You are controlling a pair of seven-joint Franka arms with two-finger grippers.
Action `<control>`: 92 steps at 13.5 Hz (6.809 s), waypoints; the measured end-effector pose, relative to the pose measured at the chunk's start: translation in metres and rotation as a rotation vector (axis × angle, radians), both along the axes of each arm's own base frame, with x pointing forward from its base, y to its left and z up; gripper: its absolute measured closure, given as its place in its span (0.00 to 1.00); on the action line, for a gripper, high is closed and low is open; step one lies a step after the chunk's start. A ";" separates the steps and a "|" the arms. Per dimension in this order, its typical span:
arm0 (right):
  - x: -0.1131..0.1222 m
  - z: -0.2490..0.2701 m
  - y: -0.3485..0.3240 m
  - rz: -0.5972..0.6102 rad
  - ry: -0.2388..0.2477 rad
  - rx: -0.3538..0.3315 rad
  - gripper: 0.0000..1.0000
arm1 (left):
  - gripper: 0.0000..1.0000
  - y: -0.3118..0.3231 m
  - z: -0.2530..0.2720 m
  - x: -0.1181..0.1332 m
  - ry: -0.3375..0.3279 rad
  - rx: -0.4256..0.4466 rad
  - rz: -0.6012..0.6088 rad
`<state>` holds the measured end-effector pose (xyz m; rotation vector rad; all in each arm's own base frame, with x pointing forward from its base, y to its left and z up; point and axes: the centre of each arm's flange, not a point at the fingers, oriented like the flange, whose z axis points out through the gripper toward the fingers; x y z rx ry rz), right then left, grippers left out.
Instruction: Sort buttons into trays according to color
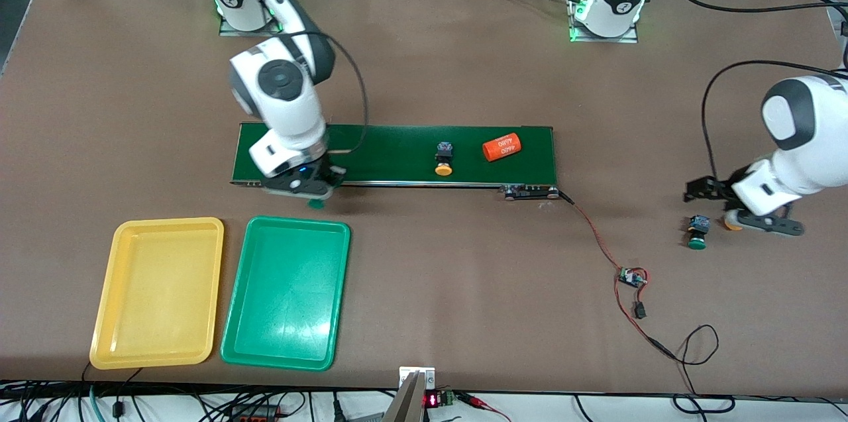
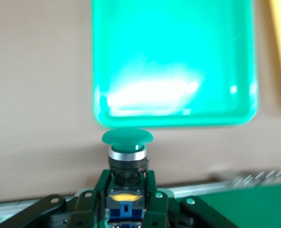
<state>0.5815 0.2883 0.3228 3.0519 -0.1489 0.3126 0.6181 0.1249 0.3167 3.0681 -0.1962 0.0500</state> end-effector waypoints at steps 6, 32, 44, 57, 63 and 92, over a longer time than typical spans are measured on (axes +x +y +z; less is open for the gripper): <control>0.069 -0.025 -0.069 0.026 -0.064 -0.028 0.67 | 0.00 0.035 -0.086 0.007 -0.076 0.052 0.018; 0.018 -0.081 -0.050 0.037 -0.083 0.066 0.00 | 0.57 -0.210 -0.036 -0.015 0.287 -0.109 -0.010; -0.094 -0.018 0.057 -0.024 0.116 0.095 0.00 | 0.57 -0.361 -0.059 -0.089 0.353 -0.117 0.025; -0.137 -0.036 0.099 0.052 0.205 0.088 0.00 | 0.00 -0.172 0.003 -0.010 0.211 -0.065 0.374; -0.135 -0.065 0.103 0.054 0.214 0.117 0.00 | 0.00 -0.034 -0.017 -0.016 0.205 0.113 0.105; 0.035 0.035 -0.172 0.098 0.113 -0.065 0.59 | 0.57 0.002 -0.053 0.007 0.206 0.173 -0.740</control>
